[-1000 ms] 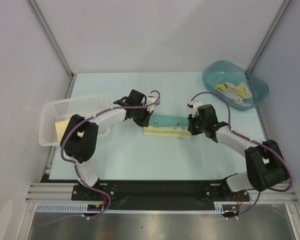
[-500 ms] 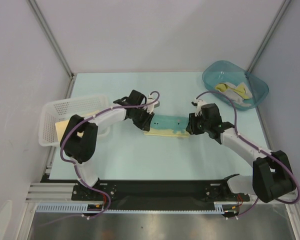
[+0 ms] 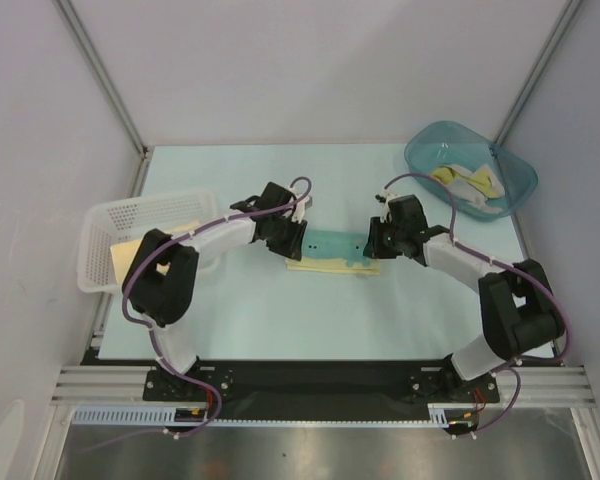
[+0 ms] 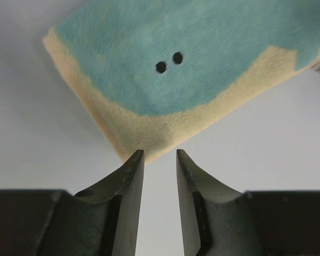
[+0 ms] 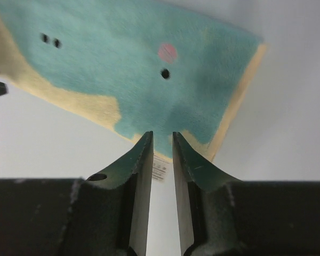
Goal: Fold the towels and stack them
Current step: Fold the towel
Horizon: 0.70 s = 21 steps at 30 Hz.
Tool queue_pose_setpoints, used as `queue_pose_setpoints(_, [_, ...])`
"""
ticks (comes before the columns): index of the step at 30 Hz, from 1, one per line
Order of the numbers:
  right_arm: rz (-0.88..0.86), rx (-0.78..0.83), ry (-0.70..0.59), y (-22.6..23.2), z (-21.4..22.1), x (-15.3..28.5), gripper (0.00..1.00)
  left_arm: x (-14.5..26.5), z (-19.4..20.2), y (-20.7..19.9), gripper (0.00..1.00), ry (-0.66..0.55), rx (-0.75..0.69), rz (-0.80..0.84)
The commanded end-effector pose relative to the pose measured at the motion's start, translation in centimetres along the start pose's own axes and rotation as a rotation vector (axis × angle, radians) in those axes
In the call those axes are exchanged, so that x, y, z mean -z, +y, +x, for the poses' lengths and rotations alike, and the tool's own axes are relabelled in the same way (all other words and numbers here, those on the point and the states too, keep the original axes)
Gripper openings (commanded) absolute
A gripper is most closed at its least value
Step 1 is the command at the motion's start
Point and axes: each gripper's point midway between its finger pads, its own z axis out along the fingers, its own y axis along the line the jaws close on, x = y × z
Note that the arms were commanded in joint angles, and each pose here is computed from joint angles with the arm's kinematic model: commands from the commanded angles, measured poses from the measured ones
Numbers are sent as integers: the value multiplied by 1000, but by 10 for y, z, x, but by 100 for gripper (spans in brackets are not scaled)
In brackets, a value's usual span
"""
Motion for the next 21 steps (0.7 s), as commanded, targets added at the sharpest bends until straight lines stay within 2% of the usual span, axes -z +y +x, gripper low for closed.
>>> queue_pose_setpoints(1, [35,-51,69,-15,30,-18,26,-15,20,9,36,37,147,-63])
queue_pose_setpoints(6, [106,-43,77,-31,34,-14,23,-10,28,7,35,54,203,-68])
queue_pose_setpoints(11, [122,-56,44,-29,20,5,27,15,7,3,43,-22,240,-33])
queue_pose_setpoints(17, [182,-176,62,-32,29,18,32,25,-5,17,49,-105,364,49])
queue_pose_setpoints(21, [173,-255,63,-30,36,12,34,14,12,23,49,-85,407,70])
